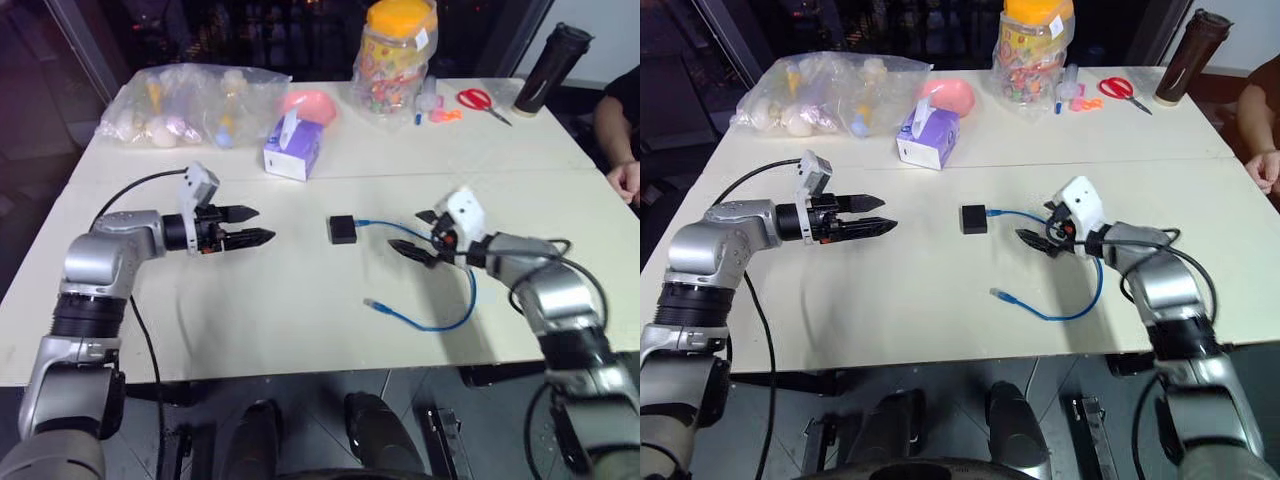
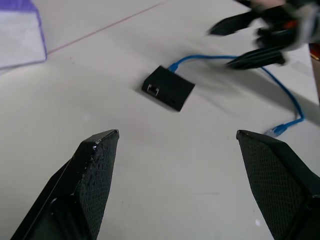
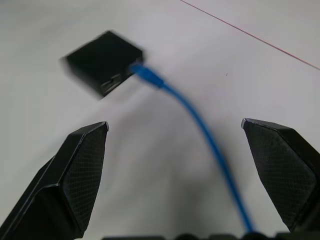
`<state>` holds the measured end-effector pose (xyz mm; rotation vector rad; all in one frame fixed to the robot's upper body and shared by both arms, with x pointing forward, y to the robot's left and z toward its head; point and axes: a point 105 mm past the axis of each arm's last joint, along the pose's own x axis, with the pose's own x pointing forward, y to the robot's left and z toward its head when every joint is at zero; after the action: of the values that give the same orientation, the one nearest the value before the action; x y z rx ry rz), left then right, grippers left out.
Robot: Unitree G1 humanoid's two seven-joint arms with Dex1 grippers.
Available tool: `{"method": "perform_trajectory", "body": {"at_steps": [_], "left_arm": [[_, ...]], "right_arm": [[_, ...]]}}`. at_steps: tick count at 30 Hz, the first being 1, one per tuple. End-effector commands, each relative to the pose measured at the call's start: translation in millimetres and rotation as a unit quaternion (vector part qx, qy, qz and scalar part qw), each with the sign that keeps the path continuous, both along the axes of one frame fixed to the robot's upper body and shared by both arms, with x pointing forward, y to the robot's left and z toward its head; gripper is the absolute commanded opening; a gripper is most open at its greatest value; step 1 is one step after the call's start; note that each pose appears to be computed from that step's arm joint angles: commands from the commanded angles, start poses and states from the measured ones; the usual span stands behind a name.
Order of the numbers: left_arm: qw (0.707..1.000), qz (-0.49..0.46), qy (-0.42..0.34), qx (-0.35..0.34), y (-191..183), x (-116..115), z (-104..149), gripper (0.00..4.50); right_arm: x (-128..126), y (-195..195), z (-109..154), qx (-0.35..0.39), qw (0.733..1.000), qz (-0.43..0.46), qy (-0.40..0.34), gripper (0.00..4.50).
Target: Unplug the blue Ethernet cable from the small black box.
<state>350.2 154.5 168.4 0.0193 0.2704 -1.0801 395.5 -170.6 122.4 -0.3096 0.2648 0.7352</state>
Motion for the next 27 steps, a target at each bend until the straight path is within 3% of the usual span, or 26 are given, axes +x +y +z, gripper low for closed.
{"method": "perform_trajectory", "body": {"at_steps": [1, 8, 11, 18, 23, 27], "left_arm": [[1.0, -0.008, -0.014, -0.019, -5.2, -5.1, 7.2, 3.92], [0.999, 0.014, -0.002, -0.03, -2.2, -22.0, -6.2, 3.92], [0.999, 0.038, -0.001, -0.03, 0.9, -23.1, -10.8, 3.97], [0.998, 0.054, 0.002, -0.023, 2.5, -17.7, -19.1, 3.97], [0.999, 0.042, -0.005, -0.033, -7.7, 0.1, -16.7, 3.97], [0.996, 0.017, 0.0, -0.083, -23.2, 17.6, -1.4, 3.97]], "right_arm": [[18.5, 3.1, -3.7, -0.019, 1.0, 0.02, 0.0, 4.5], [29.2, 33.4, -22.6, -0.05, 0.995, 0.079, 0.046, 4.5], [31.1, 51.9, -21.2, -0.087, 0.989, 0.112, 0.029, 3.64], [31.5, 58.5, -13.9, -0.203, 0.962, 0.173, -0.062, 0.16], [30.3, 52.7, 21.4, -0.315, 0.895, 0.212, -0.237, 0.16], [17.8, 54.8, 66.1, -0.33, 0.839, 0.202, -0.383, 0.16]]}}
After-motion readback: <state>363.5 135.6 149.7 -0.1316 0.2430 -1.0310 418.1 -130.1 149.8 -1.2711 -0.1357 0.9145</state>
